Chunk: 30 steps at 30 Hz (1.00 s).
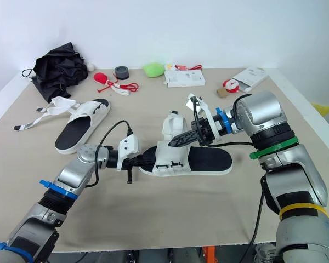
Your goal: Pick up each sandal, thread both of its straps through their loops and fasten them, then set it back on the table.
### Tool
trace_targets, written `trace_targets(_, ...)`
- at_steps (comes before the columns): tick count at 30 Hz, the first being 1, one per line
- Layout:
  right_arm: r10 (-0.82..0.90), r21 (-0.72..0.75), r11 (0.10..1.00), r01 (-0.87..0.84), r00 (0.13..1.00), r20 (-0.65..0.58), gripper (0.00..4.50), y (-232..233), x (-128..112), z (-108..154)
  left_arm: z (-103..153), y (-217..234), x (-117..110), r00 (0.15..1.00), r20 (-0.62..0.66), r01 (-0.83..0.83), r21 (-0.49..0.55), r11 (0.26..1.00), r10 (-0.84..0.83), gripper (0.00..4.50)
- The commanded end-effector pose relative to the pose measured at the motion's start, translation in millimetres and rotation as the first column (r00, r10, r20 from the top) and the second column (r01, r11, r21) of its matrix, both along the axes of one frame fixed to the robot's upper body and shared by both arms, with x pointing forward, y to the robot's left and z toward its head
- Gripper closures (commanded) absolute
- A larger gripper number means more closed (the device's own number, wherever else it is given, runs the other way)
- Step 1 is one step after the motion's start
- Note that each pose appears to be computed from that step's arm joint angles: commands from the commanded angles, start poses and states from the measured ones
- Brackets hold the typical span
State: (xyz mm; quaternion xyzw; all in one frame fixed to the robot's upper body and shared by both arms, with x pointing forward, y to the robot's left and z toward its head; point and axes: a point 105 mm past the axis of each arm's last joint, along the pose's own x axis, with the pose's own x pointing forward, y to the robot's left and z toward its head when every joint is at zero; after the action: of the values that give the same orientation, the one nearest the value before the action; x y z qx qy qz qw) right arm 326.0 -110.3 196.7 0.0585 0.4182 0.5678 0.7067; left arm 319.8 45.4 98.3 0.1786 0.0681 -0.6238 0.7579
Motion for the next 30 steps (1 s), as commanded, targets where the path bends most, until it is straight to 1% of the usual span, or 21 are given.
trace_targets(1,-0.045,-0.155,0.987,0.044,0.999,-0.009,4.45,-12.6,0.8,-31.9,-43.8,11.2,-11.5,0.988,-0.150,-0.010,0.113,0.994,0.027,4.50)
trace_targets(2,-0.051,-0.180,0.982,0.050,0.999,0.001,4.45,-15.1,1.4,-40.5,-43.8,10.8,-12.0,0.988,-0.149,-0.009,0.112,0.994,0.026,4.50)
trace_targets(3,-0.050,-0.185,0.981,0.051,0.999,0.010,4.45,-15.6,1.7,-43.5,-43.8,10.7,-12.3,0.988,-0.150,-0.009,0.112,0.994,0.026,4.50)
trace_targets(8,-0.041,-0.178,0.982,0.055,0.996,0.080,4.45,-17.2,6.3,-44.3,-43.6,11.1,-12.1,0.988,-0.150,-0.004,0.117,0.993,0.022,4.50)
trace_targets(10,-0.047,-0.159,0.985,0.060,0.995,0.089,3.75,-17.9,8.0,-40.8,-43.4,11.4,-11.2,0.989,-0.149,-0.004,0.118,0.993,0.022,4.50)
trace_targets(11,-0.048,-0.144,0.988,0.061,0.995,0.088,3.51,-17.9,8.1,-37.8,-43.3,11.3,-10.9,0.989,-0.149,-0.003,0.118,0.993,0.021,4.50)
trace_targets(15,-0.066,-0.106,0.992,0.075,0.994,0.086,1.61,-18.0,10.8,-26.5,-43.2,11.1,-10.1,0.989,-0.147,0.003,0.122,0.992,0.015,4.50)
trace_targets(17,-0.066,-0.064,0.995,0.072,0.994,0.082,0.48,-16.4,10.3,-17.8,-43.3,11.0,-9.3,0.989,-0.145,0.003,0.124,0.992,0.015,4.50)
trace_targets(18,-0.056,-0.054,0.997,0.061,0.995,0.083,0.18,-15.7,8.6,-15.6,-43.4,10.9,-9.0,0.989,-0.144,0.004,0.125,0.992,0.014,4.50)
trace_targets(19,-0.049,-0.052,0.997,0.054,0.995,0.083,0.08,-15.4,7.0,-15.6,-43.2,10.4,-8.7,0.990,-0.144,0.005,0.124,0.992,0.013,4.50)
trace_targets(25,-0.016,-0.037,0.999,0.019,0.998,0.059,0.08,-15.9,-3.7,-13.9,-42.9,8.8,-8.2,0.990,-0.143,0.012,0.123,0.992,0.006,4.50)
trace_targets(30,-0.046,-0.054,0.997,0.050,0.996,0.076,0.08,-21.1,-1.4,-15.8,-43.0,7.9,-7.6,0.990,-0.141,0.012,0.122,0.992,0.005,4.50)
